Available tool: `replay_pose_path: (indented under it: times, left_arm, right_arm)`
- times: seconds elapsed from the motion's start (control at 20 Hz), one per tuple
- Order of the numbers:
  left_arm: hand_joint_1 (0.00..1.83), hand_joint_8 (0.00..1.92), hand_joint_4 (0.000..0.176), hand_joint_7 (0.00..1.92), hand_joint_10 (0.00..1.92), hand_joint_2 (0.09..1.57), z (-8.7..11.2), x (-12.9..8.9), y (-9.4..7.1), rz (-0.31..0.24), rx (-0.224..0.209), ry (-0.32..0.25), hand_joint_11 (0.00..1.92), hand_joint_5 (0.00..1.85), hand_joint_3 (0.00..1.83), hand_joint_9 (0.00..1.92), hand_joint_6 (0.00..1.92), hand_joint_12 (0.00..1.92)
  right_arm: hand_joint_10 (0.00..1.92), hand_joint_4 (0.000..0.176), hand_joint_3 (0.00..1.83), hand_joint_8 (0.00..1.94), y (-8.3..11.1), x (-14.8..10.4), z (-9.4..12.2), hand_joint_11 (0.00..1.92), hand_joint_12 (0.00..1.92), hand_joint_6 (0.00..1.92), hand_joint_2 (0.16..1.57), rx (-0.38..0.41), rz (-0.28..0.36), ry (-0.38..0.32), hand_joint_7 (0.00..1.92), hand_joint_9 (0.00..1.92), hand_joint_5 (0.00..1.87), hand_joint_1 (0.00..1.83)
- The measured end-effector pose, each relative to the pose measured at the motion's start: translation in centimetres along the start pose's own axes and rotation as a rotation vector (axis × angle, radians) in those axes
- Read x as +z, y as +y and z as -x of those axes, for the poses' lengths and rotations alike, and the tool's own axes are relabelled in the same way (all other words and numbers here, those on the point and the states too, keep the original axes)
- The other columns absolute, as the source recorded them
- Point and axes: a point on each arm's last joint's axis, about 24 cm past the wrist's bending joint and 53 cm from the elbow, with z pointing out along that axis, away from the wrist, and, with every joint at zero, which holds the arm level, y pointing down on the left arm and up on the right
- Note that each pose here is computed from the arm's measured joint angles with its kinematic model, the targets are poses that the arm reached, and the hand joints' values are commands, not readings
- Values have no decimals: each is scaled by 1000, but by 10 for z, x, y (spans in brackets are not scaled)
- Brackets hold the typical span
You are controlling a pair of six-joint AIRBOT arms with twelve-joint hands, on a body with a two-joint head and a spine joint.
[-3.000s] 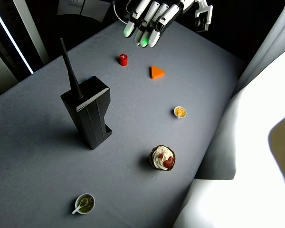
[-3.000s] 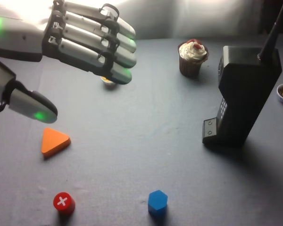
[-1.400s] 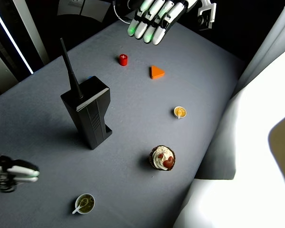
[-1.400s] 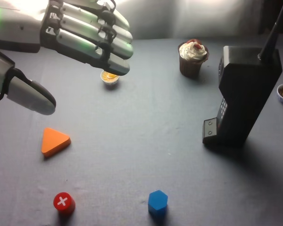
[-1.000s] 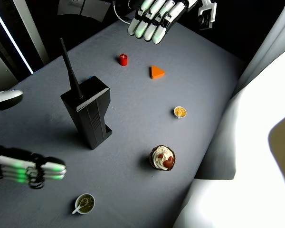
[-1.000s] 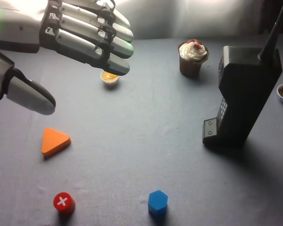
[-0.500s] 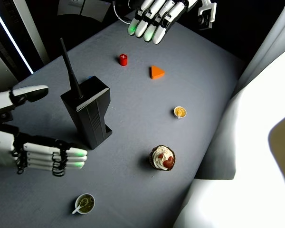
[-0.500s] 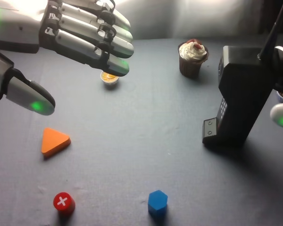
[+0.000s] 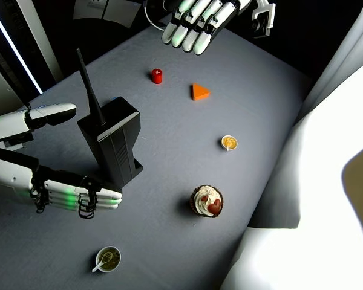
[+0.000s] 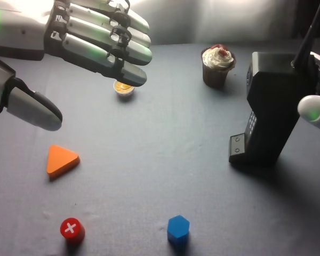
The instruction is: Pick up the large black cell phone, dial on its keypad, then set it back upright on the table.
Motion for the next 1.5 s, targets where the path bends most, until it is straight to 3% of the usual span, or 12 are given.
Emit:
replay_pose_path:
  times: [0.4, 0.75, 0.8, 0.85, 0.9, 0.95, 1.0, 1.05, 1.2, 1.25, 1.4, 1.5]
  left_arm:
    - [0, 2, 19, 188, 1, 1243, 0, 0, -1, -3, -1, 1, 0, 276, 0, 165, 2, 374]
    - [0, 2, 18, 219, 4, 1242, 0, 0, -1, -3, -9, 1, 0, 312, 0, 198, 5, 483]
    - [0, 4, 17, 226, 4, 1242, 0, 0, -1, -3, -10, 1, 0, 314, 0, 200, 5, 486]
    - [0, 6, 15, 232, 3, 1243, 0, 0, -1, -4, -11, 0, 0, 316, 0, 198, 6, 484]
    - [2, 10, 12, 244, 4, 1240, 0, 0, -1, -5, -11, 0, 0, 327, 0, 202, 9, 485]
    - [2, 10, 12, 244, 4, 1240, 0, 0, -1, -4, -11, 1, 0, 327, 0, 202, 9, 485]
    - [0, 8, 12, 242, 5, 1243, 0, 0, -1, -4, -11, 1, 0, 319, 0, 204, 5, 484]
    - [8, 7, 10, 250, 7, 1244, 0, 0, -1, -5, -11, 1, 0, 331, 0, 215, 6, 501]
    - [9, 7, 10, 252, 7, 1244, 0, 0, -1, -5, -11, 1, 0, 333, 0, 218, 6, 504]
    - [22, 4, 9, 251, 7, 1243, 0, 0, -1, -6, -11, 1, 0, 346, 0, 226, 7, 526]
    - [0, 4, 6, 211, 1, 1247, 0, 0, -2, -6, -10, 0, 0, 309, 0, 176, 1, 401]
    - [9, 3, 6, 221, 4, 1241, 0, 0, -2, -7, -9, -1, 0, 305, 0, 186, 1, 440]
  right_arm:
    - [0, 0, 8, 0, 3, 22, -10, 0, 199, 0, 938, -22, -1, 14, 0, 1, 0, 720]
    - [11, 0, 0, 12, 0, 36, -21, 0, 394, 11, 937, -26, -18, 30, 98, 104, 83, 810]
    - [14, 0, 0, 13, 2, 38, -21, 0, 479, 16, 940, -28, -17, 32, 140, 141, 132, 847]
    - [15, 0, 2, 8, 4, 40, -22, 0, 717, 12, 967, -29, -11, 32, 232, 242, 220, 940]
    - [82, 0, 8, 23, 7, 41, -23, 191, 1105, 31, 1075, -31, -4, 34, 599, 660, 548, 1183]
    - [82, 0, 8, 23, 8, 42, -23, 191, 1105, 31, 1075, -31, -2, 35, 599, 660, 548, 1183]
    - [1072, 0, 0, 851, 10, 43, -24, 423, 1064, 949, 1149, -35, 6, 39, 811, 828, 747, 1325]
    - [1267, 0, 0, 978, 13, 45, -25, 604, 1179, 984, 1139, -38, 12, 43, 905, 855, 889, 1360]
    - [1305, 0, 0, 1002, 14, 46, -25, 643, 1207, 988, 1136, -53, 15, 44, 924, 861, 919, 1367]
    - [1302, 0, 0, 1022, 16, 47, -25, 756, 1336, 909, 1124, -56, 18, 42, 934, 886, 966, 1371]
    - [1300, 0, 2, 1026, 20, 49, -24, 827, 1323, 957, 1129, -67, 19, 41, 953, 923, 882, 1374]
    - [1317, 0, 1, 1055, 29, 50, -26, 854, 1310, 921, 1130, -84, 32, 51, 944, 911, 900, 1373]
